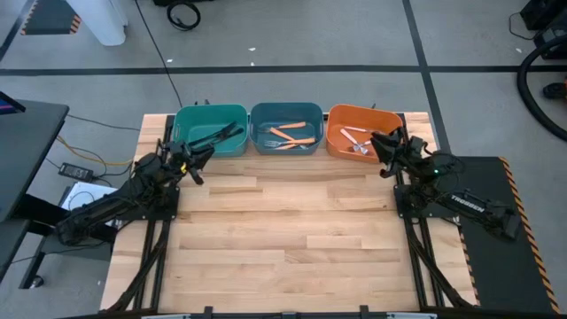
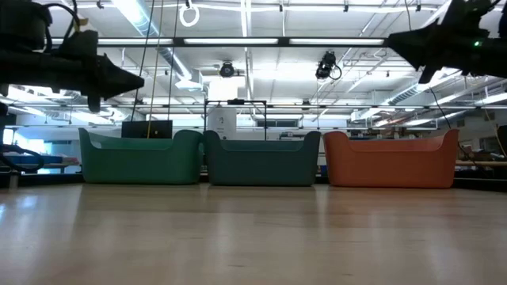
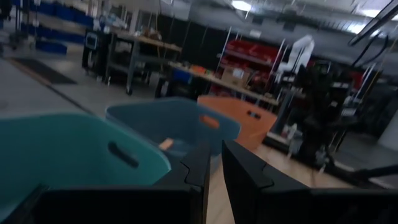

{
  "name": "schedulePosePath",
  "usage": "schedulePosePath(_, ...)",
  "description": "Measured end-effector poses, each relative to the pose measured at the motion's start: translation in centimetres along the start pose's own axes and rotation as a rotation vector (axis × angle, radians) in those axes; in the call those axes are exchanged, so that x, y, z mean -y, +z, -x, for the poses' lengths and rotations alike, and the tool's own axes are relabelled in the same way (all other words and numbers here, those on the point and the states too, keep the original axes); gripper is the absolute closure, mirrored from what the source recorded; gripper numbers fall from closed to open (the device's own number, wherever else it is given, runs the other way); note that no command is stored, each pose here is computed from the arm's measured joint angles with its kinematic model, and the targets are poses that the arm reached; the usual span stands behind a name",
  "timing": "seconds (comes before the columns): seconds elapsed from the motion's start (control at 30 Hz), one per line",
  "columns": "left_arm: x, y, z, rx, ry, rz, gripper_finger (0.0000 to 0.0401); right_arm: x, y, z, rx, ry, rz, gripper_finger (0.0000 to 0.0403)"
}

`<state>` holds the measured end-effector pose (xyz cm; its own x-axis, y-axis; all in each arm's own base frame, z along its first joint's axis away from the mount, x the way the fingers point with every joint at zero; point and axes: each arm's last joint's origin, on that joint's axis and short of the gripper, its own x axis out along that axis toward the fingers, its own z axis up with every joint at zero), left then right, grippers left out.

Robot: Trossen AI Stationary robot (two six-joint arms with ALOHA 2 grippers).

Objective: Sort silverware by color (type)
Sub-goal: Return to Home Position

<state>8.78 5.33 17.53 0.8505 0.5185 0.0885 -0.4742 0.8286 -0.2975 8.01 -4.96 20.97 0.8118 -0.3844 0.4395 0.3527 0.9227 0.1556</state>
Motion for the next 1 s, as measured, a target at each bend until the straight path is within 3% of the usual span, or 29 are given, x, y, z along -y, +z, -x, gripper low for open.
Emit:
schedulePosePath(0.2, 0.3, 0.8, 0.6, 0.099, -0.031, 0.000, 0.0353, -0.4, 1.3, 0.8, 0.119, 0.030, 0.017, 0.0298)
schedulePosePath(0.43, 0.8, 0.9, 0.7, 0.102, -0.085, 0.008, 0.0353, -0.9, 1.4, 0.8, 0.141, 0.068, -0.010, 0.0298)
schedulePosePath(0.8, 3.7, 0.0, 1.4, 0.003, -0.399, 0.058, 0.0353, -3.1, 1.1, 1.0, 0.099, 0.313, -0.154, 0.0298)
schedulePosePath(1.0, 4.2, -0.1, 1.5, -0.012, -0.447, 0.066, 0.0353, -4.2, 1.1, 1.3, 0.077, 0.433, -0.226, 0.0298)
